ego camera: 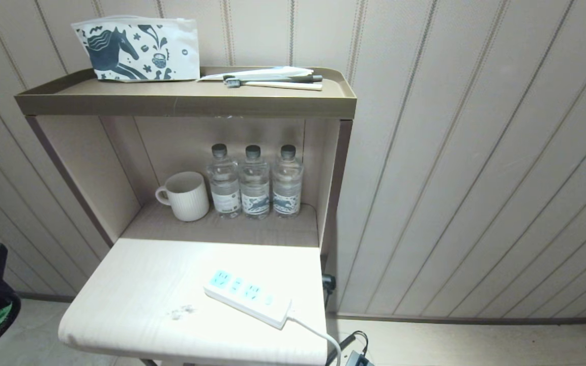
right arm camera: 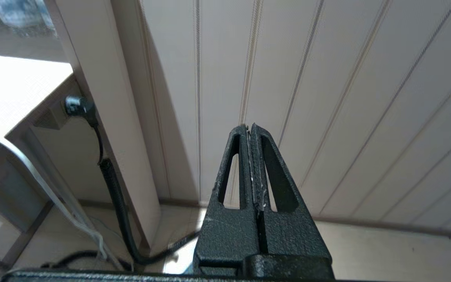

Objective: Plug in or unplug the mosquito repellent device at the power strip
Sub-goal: Place the mosquito repellent liquid on the table

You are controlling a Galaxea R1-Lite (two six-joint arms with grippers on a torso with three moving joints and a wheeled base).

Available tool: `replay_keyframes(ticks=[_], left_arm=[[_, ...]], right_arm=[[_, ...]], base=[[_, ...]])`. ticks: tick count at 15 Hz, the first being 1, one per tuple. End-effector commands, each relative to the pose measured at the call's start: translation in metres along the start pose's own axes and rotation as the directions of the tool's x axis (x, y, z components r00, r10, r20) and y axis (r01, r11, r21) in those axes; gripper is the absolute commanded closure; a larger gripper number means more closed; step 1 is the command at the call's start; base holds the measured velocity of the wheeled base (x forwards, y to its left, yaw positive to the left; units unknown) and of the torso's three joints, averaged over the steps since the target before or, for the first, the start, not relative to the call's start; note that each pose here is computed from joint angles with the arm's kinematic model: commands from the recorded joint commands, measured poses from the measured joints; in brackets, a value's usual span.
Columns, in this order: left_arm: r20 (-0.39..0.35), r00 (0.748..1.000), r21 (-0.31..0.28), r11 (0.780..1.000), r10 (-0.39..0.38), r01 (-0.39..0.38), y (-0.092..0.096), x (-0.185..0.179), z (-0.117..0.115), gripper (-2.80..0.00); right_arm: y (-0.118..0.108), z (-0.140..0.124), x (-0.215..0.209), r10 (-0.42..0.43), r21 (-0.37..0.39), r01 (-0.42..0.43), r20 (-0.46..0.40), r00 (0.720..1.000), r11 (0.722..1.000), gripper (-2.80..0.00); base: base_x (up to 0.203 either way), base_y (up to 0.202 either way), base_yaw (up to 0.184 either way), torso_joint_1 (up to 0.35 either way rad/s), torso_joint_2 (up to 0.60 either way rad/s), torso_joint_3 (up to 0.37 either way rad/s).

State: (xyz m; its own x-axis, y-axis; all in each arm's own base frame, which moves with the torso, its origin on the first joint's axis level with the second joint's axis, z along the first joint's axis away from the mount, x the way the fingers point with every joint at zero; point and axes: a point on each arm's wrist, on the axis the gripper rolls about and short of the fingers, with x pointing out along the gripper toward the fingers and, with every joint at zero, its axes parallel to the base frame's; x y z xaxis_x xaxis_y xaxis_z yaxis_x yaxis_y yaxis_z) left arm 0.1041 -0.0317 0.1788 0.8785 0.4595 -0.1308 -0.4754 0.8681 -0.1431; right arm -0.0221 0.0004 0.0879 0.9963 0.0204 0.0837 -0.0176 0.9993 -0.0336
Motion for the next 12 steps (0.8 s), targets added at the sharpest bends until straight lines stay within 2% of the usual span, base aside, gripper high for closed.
replay_keyframes(ticks=[1,3,7,12], left_arm=[[-0.032,0.995,-0.002,0.995,-0.098,0.098,-0.006,0.001,0.000,0.00],[-0.071,0.978,0.003,0.981,-0.194,0.195,-0.011,0.003,0.000,0.00],[-0.071,0.975,0.038,0.977,-0.209,0.212,-0.020,0.009,-0.002,0.00],[-0.065,0.976,0.041,0.976,-0.210,0.213,-0.025,0.013,-0.005,0.00]], right_arm=[[0.000,0.001,-0.002,0.001,0.000,-0.001,0.051,0.999,1.000,0.00],[0.000,0.002,-0.002,0.002,0.002,-0.002,0.060,0.998,1.000,0.00],[0.000,0.002,-0.002,0.002,0.002,-0.002,0.060,0.998,1.000,0.00],[0.000,0.003,-0.002,0.002,0.001,-0.002,0.062,0.998,1.000,0.00]], base=[[0.000,0.000,0.000,0.000,0.00,0.000],[0.000,0.000,0.000,0.000,0.00,0.000],[0.000,0.000,0.000,0.000,0.00,0.000],[0.000,0.000,0.000,0.000,0.00,0.000]])
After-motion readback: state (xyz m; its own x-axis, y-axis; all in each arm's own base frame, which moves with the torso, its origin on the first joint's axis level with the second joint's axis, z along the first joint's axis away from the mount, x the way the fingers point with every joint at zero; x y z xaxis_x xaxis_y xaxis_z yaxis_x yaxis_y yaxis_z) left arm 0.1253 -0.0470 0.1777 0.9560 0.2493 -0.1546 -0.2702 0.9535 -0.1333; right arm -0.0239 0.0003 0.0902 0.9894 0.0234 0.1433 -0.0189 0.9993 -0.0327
